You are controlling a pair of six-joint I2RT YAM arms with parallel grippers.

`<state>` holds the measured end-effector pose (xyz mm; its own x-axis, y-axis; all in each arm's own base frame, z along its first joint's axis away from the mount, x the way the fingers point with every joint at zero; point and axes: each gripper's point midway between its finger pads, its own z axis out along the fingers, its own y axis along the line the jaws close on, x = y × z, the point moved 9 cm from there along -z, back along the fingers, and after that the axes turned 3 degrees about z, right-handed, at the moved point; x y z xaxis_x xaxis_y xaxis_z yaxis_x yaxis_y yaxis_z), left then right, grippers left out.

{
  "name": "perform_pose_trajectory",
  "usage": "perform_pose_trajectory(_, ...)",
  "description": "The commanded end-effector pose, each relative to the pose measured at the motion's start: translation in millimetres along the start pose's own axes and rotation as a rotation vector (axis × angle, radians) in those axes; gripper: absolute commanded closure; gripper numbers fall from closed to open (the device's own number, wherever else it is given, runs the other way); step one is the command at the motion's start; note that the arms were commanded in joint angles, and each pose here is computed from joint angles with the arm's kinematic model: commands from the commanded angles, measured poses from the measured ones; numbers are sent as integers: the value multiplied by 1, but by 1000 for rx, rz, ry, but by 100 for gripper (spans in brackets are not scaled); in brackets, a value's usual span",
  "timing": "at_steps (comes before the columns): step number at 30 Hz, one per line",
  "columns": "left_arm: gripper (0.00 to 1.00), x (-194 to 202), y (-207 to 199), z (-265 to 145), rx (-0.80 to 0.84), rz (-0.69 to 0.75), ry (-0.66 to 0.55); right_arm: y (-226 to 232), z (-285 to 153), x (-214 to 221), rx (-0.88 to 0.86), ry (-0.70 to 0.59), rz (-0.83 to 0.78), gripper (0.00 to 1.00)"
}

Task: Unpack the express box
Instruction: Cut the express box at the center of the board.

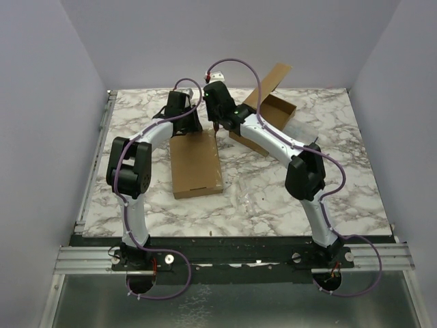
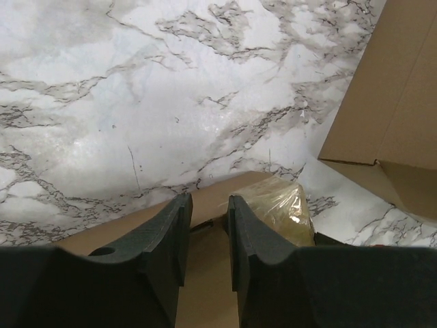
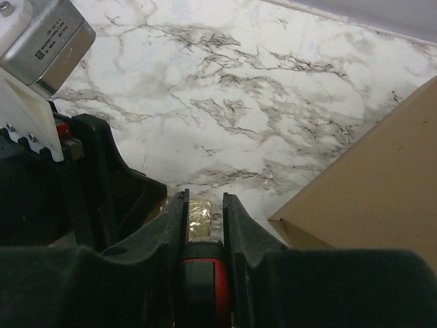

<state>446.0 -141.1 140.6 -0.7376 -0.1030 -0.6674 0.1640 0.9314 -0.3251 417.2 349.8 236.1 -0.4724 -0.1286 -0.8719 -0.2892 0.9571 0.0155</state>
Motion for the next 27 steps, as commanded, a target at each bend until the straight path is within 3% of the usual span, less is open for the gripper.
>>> perform_pose_trajectory(1,68,62,44,22,-246,-51,182,-12,-15,62,71,325,-94,100)
perform_pose_trajectory(8,69,57,40,18,-225,-56,152,-11,-23,65,49,320,-30,100)
perform_pose_trajectory(15,52,29,25,-16,-171,-10,75,-14,-14,52,88,228,-26,100)
perform_pose_trajectory(20,44,12,17,-54,-137,-27,18,-12,-5,46,77,162,-52,100)
perform_pose_trajectory(27,41,11,21,-129,-174,-57,-112,-6,7,30,60,99,-85,100)
